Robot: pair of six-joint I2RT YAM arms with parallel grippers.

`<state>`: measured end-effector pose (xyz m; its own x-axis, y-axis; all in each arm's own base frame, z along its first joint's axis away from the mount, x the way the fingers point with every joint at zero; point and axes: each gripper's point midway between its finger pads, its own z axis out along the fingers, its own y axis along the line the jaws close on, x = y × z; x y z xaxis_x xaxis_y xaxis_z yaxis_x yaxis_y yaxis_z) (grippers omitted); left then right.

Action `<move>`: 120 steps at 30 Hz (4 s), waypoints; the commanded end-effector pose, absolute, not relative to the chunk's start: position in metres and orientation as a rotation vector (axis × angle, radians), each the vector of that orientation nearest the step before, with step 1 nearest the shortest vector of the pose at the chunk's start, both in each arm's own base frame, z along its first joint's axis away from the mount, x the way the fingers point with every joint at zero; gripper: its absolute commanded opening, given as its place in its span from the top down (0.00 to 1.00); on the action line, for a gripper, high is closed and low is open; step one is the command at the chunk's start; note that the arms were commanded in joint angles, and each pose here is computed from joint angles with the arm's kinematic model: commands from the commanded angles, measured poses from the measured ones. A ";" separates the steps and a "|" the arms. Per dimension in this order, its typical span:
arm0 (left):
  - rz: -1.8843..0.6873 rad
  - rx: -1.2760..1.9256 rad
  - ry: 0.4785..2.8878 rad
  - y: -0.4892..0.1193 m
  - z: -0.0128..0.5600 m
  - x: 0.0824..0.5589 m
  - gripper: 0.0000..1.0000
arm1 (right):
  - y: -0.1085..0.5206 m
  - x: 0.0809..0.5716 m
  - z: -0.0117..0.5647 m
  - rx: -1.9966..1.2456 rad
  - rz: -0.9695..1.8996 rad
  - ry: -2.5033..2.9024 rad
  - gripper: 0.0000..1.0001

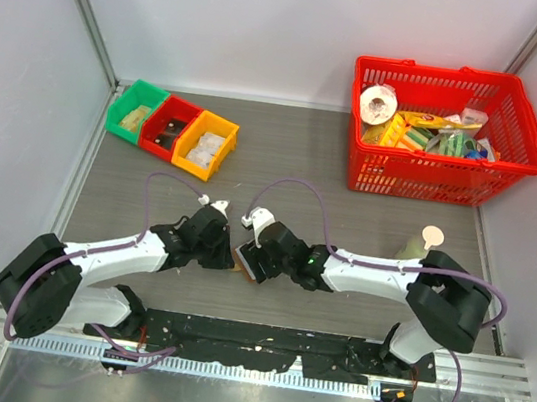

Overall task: Take the credit cards out of the card holder
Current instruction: Remove the credit card from the card holder.

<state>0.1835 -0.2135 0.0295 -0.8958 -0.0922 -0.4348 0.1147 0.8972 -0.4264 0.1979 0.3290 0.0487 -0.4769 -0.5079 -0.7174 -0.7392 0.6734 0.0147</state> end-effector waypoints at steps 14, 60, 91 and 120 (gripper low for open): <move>-0.671 0.012 2.591 -0.217 0.035 0.181 1.00 | 0.338 0.205 0.041 -0.998 0.332 2.158 0.32; -0.718 0.026 2.631 -0.217 0.032 0.168 1.00 | 0.354 0.196 0.050 -1.061 0.393 2.077 0.35; -0.762 0.084 2.628 -0.217 0.046 0.158 1.00 | 0.297 0.275 0.066 -0.767 0.020 2.080 0.49; -0.608 -0.225 2.477 -0.189 0.048 0.186 0.37 | 0.373 0.196 0.085 -1.060 0.476 1.965 0.39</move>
<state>0.1954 -0.1833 0.0591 -0.8037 -0.2351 -0.5466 0.0121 0.9120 -0.4101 0.1939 0.3437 0.0695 -0.3636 -0.5409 -0.7584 -0.7899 0.6106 -0.0568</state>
